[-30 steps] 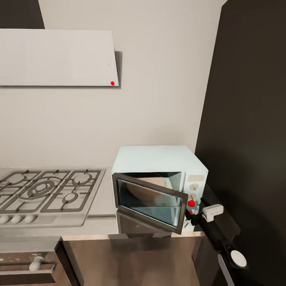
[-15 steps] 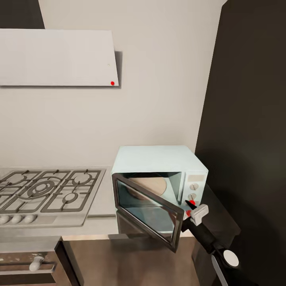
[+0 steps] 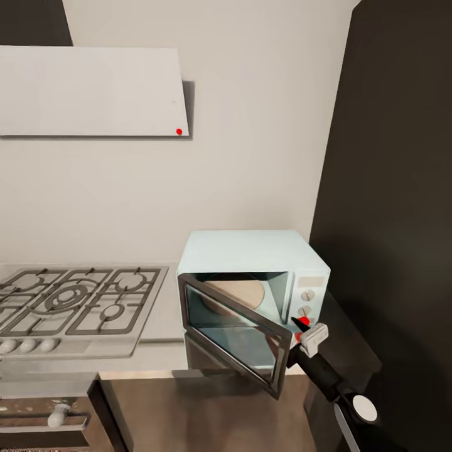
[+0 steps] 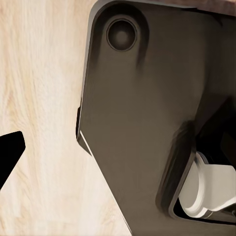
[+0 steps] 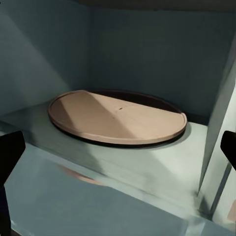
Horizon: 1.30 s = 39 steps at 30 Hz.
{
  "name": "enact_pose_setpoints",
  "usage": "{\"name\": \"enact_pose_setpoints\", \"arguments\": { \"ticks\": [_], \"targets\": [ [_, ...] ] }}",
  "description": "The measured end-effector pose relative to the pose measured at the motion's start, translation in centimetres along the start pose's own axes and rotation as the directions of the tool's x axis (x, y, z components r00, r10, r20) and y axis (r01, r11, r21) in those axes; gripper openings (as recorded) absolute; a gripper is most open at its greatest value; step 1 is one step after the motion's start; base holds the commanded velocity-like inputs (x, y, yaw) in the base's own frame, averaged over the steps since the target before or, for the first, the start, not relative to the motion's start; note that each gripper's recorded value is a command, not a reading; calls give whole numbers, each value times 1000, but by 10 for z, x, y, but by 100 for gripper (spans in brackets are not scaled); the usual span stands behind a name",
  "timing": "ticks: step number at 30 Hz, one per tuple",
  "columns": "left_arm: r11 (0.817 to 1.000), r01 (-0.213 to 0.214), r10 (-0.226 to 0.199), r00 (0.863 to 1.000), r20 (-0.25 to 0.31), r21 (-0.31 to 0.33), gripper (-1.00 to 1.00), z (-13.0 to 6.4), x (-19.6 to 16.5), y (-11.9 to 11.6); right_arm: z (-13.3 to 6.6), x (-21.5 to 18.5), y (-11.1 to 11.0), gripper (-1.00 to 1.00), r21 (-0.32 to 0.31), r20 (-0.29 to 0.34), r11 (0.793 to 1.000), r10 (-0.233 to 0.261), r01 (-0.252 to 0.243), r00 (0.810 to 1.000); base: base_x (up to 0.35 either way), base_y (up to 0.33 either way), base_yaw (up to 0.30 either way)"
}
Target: In the kitchen, take the popcorn bag from the countertop, put it into the microwave, and heat it until the popcorn is cooked so the cooked popcorn ends up inside the bag.
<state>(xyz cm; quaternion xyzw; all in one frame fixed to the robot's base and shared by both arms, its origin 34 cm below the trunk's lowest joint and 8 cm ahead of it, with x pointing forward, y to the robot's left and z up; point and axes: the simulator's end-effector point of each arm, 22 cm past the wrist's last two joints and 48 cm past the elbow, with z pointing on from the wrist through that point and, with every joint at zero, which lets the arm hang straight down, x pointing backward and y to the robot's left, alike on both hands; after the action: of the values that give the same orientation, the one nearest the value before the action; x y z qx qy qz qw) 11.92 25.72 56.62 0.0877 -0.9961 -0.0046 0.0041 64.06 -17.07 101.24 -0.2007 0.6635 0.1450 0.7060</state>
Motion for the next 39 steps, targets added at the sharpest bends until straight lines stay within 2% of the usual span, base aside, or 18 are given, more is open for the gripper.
{"name": "enact_pose_setpoints", "arguments": {
  "ticks": [7,27,31,35,39],
  "targets": [
    [1000,0,0,1000,0,0,100,0,0,0,0,1,-1,100,3,-3,1000,2,-2,1000,-72,-122,241],
    [1000,0,0,1000,0,2,100,0,0,-1,0,1,-4,100,15,-3,1000,3,-3,1000,-87,-3,258],
    [1000,0,0,1000,0,2,100,0,0,-1,-1,-1,-17,100,75,2,997,0,0,1000,-4,0,258],
    [1000,-1,1,1000,-1,2,100,0,0,-1,-1,-1,-23,100,103,3,995,0,0,1000,-1,0,258],
    [1000,0,0,1000,-1,2,100,0,0,-1,-4,-1,-42,100,186,5,982,2,-3,1000,0,0,258]
  ]
}}
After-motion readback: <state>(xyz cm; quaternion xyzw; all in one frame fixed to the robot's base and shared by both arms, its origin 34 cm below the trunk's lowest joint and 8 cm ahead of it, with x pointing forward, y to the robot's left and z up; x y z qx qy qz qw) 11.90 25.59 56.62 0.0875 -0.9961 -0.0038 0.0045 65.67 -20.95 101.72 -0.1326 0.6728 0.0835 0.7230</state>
